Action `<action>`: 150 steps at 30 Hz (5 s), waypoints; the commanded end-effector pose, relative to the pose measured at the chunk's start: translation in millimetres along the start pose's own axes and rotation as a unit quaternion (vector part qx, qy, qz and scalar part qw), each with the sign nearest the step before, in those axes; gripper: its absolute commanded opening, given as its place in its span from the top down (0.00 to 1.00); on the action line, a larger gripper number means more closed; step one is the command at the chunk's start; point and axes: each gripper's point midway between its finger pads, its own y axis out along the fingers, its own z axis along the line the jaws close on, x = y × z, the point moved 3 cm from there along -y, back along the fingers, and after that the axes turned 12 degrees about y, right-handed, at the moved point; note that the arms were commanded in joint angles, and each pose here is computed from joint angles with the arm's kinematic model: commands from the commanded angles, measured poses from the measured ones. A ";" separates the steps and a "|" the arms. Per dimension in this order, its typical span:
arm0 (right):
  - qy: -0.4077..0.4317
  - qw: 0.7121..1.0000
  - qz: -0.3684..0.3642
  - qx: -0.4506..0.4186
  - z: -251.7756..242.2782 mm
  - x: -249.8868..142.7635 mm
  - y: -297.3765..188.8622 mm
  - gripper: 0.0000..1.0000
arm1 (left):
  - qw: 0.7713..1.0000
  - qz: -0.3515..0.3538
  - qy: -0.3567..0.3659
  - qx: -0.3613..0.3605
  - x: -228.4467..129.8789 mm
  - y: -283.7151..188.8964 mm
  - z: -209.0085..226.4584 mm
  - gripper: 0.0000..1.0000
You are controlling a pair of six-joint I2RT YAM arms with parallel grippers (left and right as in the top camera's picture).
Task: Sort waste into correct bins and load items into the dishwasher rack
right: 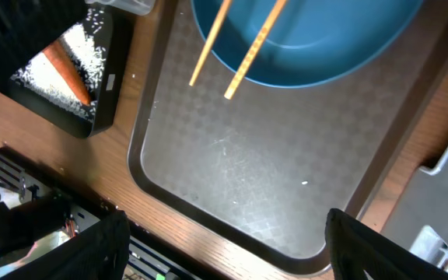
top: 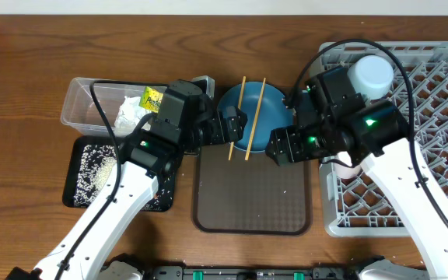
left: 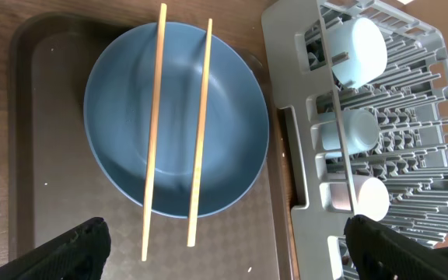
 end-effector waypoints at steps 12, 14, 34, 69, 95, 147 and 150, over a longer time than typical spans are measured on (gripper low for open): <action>0.013 1.000 -0.006 -0.025 -3.7 7.1 11.0 0.20 | 1.000 -0.004 0.006 0.005 1.1 -1.6 0.6 0.01; 0.015 0.999 0.001 -0.029 -5.3 6.8 14.6 0.20 | 1.000 -0.004 0.006 0.005 1.0 -1.6 0.6 0.01; 0.004 0.998 -0.009 -0.068 -17.0 25.2 38.2 0.14 | 1.000 -0.004 0.006 0.005 1.1 -1.6 0.6 0.01; -0.010 1.000 -0.024 -0.014 2.2 34.3 40.4 0.12 | 1.000 -0.004 0.006 0.005 1.1 -1.6 0.6 0.01; 0.003 0.999 -0.026 -0.048 -9.6 68.6 115.1 0.31 | 1.000 -0.004 0.006 0.005 1.1 -1.6 0.6 0.01; 0.102 0.991 -0.062 -0.064 -34.1 104.3 195.8 0.73 | 0.926 -0.081 0.111 0.352 29.4 -38.9 90.9 0.01; 0.102 0.991 -0.062 -0.066 -35.0 104.3 196.2 0.95 | 0.926 -0.081 0.111 0.352 29.4 -38.9 90.9 0.01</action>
